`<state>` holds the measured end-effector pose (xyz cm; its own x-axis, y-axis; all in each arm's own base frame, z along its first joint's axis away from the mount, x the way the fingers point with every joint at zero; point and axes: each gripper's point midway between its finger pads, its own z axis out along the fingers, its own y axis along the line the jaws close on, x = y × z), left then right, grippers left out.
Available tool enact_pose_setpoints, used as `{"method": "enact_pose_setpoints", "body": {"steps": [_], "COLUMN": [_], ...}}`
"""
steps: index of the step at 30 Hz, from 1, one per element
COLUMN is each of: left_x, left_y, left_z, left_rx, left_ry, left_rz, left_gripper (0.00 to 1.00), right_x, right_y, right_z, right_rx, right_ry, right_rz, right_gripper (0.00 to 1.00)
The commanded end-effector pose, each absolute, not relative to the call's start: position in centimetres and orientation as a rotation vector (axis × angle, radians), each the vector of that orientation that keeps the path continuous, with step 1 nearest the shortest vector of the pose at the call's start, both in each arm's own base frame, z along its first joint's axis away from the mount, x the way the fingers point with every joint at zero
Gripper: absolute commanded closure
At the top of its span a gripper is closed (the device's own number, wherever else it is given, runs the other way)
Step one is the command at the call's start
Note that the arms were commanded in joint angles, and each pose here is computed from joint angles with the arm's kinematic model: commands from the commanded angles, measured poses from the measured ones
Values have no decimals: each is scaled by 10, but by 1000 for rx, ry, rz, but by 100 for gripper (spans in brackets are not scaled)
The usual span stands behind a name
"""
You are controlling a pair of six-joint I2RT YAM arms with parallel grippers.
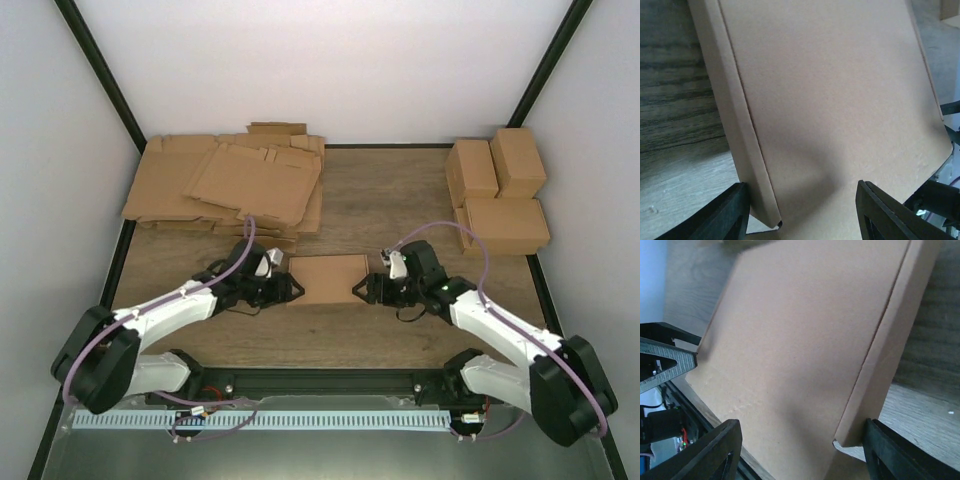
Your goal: Fold the paper box
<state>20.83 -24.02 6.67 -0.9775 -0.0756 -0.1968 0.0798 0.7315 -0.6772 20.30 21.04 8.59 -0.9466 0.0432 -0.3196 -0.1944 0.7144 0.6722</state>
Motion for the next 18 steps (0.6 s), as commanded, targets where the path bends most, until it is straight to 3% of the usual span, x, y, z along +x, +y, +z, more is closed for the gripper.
{"method": "enact_pose_setpoints", "body": {"steps": [1,11,18], "left_x": [208,211,205], "left_y": [-257,-262,-265], "left_z": [120,188,212], "left_rx": [103,99,35], "left_ry": [2608,2523,2515], "left_rz": [-1210,-1282,-1383], "left_gripper": [40,37,34], "right_x": [203,204,208], "right_y": [226,230,227], "right_z": [142,199,220], "right_rx": [-241,-289,-226], "right_ry": [2474,2370,2369], "right_rz": [1197,1241,1227], "right_gripper": [31,31,15]}}
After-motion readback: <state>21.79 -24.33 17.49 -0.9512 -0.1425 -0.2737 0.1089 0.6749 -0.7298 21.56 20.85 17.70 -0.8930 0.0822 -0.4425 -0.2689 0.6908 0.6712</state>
